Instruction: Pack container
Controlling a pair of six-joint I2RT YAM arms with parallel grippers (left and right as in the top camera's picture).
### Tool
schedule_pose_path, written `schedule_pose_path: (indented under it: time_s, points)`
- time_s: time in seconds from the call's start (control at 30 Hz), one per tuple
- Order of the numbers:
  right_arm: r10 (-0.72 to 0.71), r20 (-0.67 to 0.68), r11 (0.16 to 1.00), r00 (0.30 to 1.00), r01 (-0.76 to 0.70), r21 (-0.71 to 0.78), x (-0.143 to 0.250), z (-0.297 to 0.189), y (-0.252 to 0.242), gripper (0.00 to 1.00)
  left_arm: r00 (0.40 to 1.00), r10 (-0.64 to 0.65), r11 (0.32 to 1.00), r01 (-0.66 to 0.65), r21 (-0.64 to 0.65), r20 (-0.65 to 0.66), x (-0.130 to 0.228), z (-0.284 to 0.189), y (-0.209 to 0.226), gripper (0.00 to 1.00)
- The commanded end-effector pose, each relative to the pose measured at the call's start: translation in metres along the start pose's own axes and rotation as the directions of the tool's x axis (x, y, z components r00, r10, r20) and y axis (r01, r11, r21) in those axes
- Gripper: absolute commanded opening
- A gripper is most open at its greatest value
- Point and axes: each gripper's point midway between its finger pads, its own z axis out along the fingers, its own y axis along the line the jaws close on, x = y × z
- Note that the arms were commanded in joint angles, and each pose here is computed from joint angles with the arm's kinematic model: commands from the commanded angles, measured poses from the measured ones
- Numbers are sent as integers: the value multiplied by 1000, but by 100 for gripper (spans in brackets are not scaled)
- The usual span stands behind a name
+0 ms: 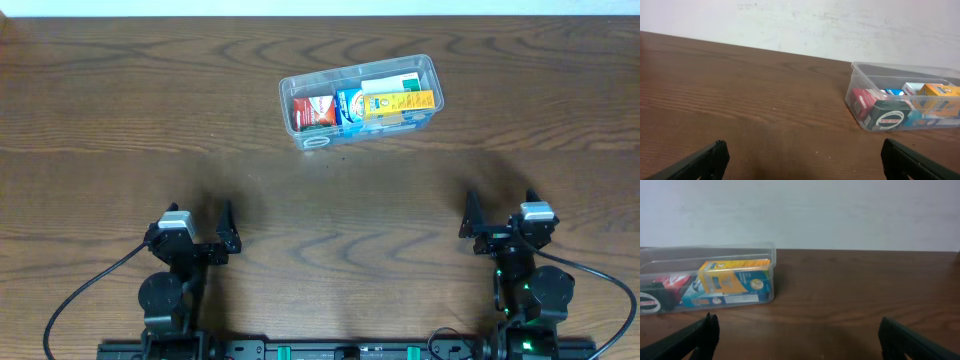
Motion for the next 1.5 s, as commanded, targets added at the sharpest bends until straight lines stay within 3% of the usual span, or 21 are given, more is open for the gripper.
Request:
schedule_pose_path:
  time_s: [0.0,0.23,0.5,0.87,1.47]
  points:
    - [-19,-4,1000,1000,19,-19,2,-3,4,99,999,10,1000,-10,6,-50,16,1,1,98]
    - [-117,-60,985,991,108,-137,20,-10,23,99,999,10,1000,-10,6,-50,16,1,1,98]
    - [-182,22,976,983,184,-113,3,-16,22,99,999,10,1000,-10,6,-50,16,1,1,98]
    - [-300,22,953,954,300,-45,2,-15,11,99,999,10,1000,-10,6,-50,16,1,1,98]
    - [-302,20,952,953,303,-47,3,-15,11,99,999,10,1000,-10,6,-50,16,1,1,98]
